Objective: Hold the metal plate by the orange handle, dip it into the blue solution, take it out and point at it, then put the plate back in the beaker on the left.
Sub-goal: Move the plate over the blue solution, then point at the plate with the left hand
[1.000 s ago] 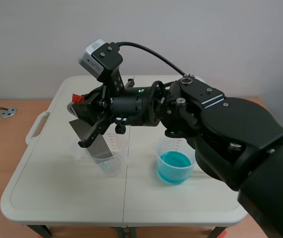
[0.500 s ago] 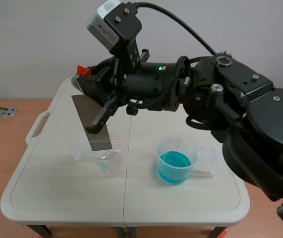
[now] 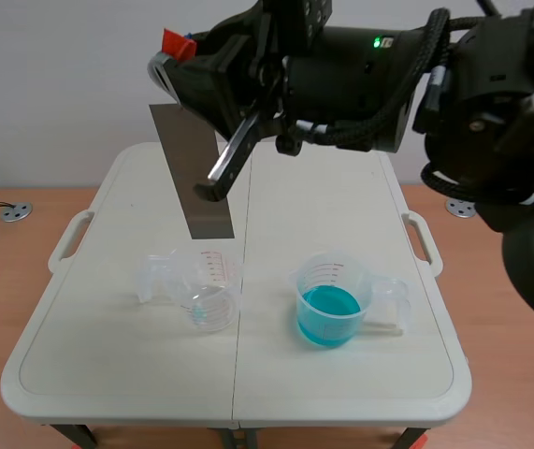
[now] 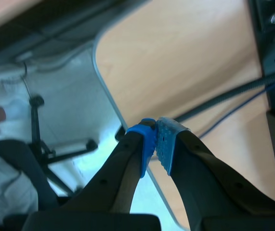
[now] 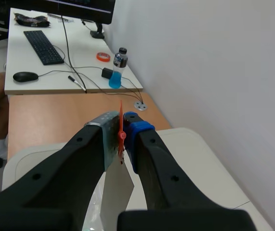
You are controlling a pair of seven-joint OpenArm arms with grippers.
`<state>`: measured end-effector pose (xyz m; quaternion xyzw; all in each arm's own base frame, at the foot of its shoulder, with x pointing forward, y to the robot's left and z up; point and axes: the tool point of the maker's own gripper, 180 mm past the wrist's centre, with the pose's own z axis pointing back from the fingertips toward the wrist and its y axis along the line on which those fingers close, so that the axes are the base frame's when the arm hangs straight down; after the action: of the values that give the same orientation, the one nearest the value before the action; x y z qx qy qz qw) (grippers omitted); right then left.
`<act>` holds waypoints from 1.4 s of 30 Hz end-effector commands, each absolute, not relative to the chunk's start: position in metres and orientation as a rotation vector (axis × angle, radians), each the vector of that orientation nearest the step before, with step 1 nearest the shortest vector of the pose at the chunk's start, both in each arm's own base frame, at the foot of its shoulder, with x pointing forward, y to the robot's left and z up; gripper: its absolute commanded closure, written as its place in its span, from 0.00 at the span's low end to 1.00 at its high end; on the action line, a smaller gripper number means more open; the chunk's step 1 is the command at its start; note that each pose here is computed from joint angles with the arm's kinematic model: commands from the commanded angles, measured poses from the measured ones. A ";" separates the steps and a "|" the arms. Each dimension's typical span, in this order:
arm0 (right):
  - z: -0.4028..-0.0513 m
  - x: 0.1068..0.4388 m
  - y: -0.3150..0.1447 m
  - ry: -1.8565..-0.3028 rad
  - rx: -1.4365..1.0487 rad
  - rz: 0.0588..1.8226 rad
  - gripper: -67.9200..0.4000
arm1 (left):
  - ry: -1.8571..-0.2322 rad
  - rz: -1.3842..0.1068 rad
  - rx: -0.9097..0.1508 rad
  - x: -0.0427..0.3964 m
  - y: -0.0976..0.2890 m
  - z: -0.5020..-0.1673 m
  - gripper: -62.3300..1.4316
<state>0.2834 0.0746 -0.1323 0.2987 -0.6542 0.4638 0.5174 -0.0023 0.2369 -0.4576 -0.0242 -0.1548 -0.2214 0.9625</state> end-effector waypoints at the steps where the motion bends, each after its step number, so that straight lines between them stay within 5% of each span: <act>1: -0.117 0.282 0.068 -1.616 0.727 1.100 0.98 | -0.349 -0.468 -0.033 0.011 0.238 -0.451 0.93; 12: -0.101 0.274 0.027 -1.641 0.714 1.052 0.98 | -0.591 -0.596 0.152 0.102 0.256 -0.388 0.93; 20: -0.099 0.278 -0.008 -1.625 0.690 1.012 0.98 | -0.878 -0.694 0.184 0.168 0.220 -0.310 0.93; 27: -0.102 0.277 -0.027 -1.606 0.678 1.012 0.98 | -1.122 -0.807 0.011 0.198 0.154 -0.261 0.93; 42: -0.117 0.287 -0.055 -1.587 0.674 0.982 0.98 | -1.219 -1.025 -0.432 0.199 0.032 -0.251 0.93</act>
<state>0.2882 -0.0551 -0.1247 0.2800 -0.6623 0.4149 0.5575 0.1968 0.0325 -0.2531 -0.1883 -0.5370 -0.4613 0.6807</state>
